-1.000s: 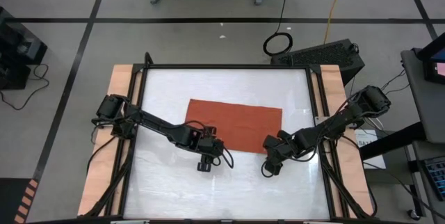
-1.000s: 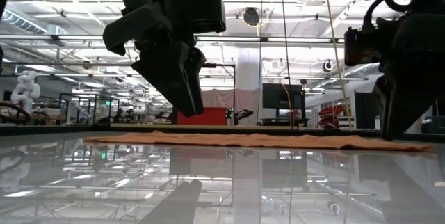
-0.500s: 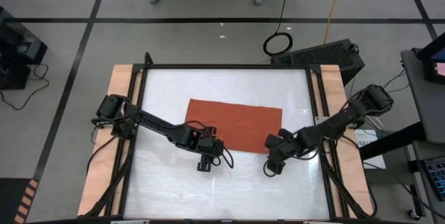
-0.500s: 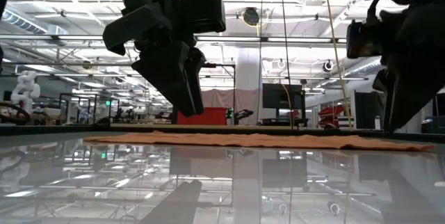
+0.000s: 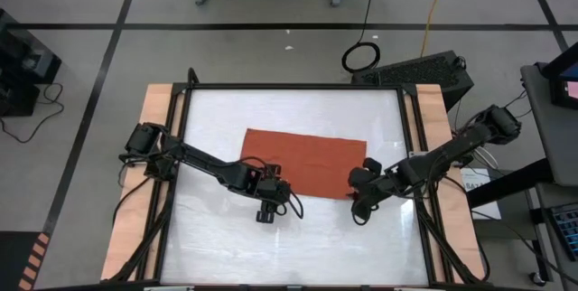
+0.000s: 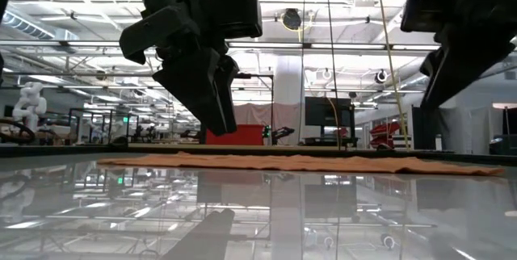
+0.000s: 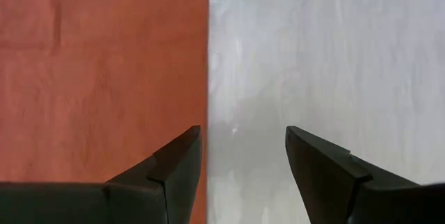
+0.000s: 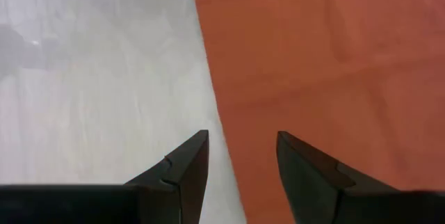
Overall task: Roll towel into tight, uniform cylinder
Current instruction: Roll the kitchen towel
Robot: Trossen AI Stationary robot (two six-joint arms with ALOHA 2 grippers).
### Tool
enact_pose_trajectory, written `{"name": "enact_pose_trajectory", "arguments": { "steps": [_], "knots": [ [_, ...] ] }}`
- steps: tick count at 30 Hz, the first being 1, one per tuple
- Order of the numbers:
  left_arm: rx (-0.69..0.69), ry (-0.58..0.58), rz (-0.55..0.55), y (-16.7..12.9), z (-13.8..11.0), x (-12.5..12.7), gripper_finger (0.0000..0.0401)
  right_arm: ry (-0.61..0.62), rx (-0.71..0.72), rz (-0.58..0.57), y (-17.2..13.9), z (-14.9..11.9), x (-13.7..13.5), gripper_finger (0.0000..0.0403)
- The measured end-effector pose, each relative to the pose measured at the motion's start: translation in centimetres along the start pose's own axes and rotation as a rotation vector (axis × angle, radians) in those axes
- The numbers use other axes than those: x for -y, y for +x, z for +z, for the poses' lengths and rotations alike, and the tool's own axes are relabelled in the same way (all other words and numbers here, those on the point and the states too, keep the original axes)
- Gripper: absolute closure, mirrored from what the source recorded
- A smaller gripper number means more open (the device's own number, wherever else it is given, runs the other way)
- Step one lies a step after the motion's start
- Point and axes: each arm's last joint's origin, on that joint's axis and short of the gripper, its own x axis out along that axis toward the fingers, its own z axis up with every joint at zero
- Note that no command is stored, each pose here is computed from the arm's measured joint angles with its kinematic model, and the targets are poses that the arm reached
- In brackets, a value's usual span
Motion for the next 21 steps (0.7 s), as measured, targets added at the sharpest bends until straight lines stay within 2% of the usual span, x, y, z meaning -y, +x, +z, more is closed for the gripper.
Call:
{"name": "enact_pose_trajectory", "arguments": {
  "steps": [4, 14, 21],
  "knots": [
    [0.002, 0.007, 0.002, 0.0, 0.0, 0.0, 0.0187, -0.055, 0.039, -0.036, 0.0, 0.2, 0.1, 0.0243],
    [0.068, 0.01, 0.032, 0.0, 0.7, -0.3, 0.0187, -0.099, 0.051, -0.073, 0.2, 0.7, 0.8, 0.0243],
    [0.184, -0.007, 0.026, -0.1, 1.8, -0.2, 0.0187, -0.121, 0.047, -0.145, 1.1, 2.1, 2.6, 0.0243]
  ]
}}
